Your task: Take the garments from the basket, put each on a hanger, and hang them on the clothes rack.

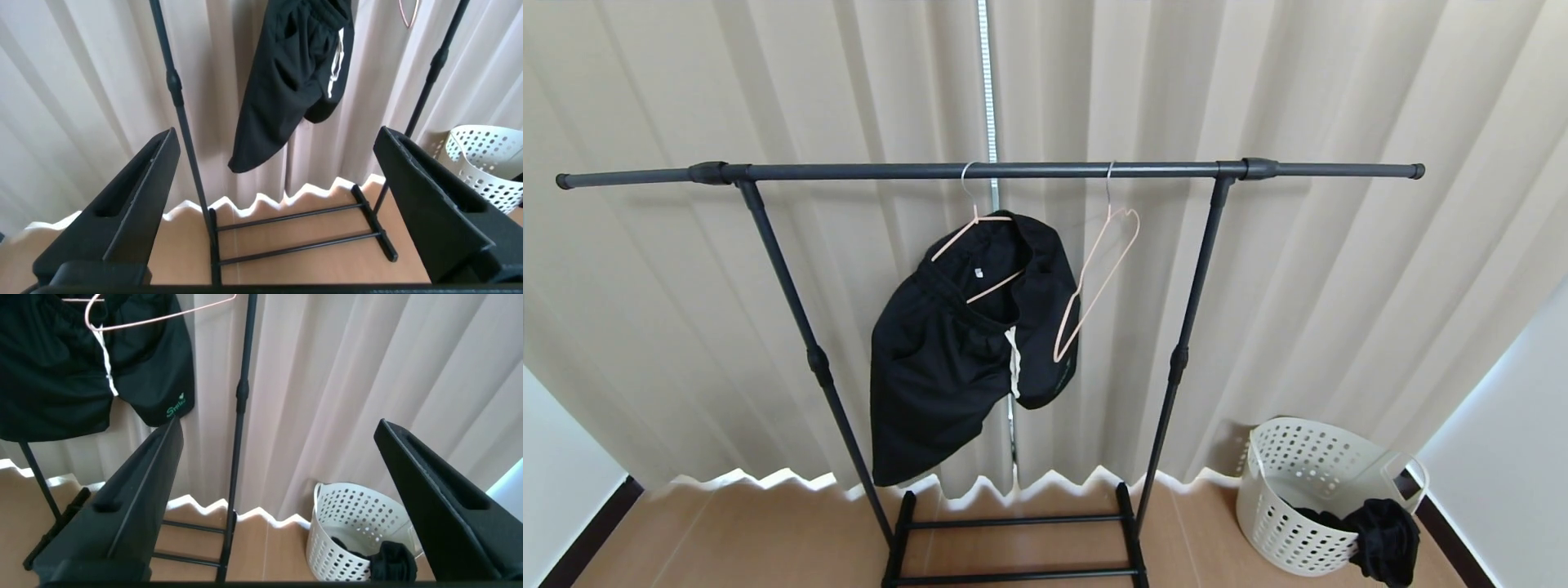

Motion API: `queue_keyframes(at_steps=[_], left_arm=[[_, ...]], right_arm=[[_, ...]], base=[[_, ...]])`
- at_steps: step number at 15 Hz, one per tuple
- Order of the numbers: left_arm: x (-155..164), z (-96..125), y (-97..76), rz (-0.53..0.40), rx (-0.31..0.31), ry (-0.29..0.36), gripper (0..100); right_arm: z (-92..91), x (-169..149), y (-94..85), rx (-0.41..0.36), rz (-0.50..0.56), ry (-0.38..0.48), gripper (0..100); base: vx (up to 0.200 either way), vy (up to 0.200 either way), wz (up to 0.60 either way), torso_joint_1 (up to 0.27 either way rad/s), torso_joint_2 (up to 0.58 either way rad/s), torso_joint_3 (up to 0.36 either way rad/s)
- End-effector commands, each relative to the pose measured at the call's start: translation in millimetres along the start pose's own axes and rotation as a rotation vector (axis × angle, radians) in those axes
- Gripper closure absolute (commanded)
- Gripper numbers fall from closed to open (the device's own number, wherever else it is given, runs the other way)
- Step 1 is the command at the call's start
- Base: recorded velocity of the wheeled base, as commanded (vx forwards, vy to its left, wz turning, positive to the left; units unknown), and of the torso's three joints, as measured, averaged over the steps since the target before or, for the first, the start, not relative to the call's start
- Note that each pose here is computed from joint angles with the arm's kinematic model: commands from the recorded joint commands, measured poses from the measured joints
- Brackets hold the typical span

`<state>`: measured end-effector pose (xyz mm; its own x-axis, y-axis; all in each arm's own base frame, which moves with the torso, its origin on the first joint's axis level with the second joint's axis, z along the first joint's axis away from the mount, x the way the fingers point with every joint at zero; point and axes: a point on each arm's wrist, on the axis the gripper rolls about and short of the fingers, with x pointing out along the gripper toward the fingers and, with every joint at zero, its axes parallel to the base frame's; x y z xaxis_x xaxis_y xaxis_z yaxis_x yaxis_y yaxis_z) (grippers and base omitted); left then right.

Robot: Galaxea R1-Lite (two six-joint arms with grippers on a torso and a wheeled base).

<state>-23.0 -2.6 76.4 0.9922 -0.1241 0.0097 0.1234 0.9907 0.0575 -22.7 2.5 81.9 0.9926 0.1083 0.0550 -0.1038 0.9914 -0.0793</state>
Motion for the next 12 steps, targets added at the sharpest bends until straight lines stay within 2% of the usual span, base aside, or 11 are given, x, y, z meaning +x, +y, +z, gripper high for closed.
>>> queue_keyframes(at_steps=[1,7,12], left_arm=[[0.1,0.0,0.0,0.000,0.000,0.002,0],[0.1,0.0,0.0,0.000,0.002,0.002,0],[0.3,0.1,0.0,0.000,0.001,0.004,0]], right_arm=[[0.1,0.3,0.0,0.000,0.001,0.003,0],[0.1,0.3,0.0,0.000,0.001,0.003,0],[0.1,0.3,0.0,0.000,0.001,0.003,0]], base=[[0.000,0.000,0.00,-0.149,0.37,0.207],[0.000,0.000,0.00,-0.171,0.41,0.228],[0.000,0.000,0.00,-0.215,0.54,0.316]])
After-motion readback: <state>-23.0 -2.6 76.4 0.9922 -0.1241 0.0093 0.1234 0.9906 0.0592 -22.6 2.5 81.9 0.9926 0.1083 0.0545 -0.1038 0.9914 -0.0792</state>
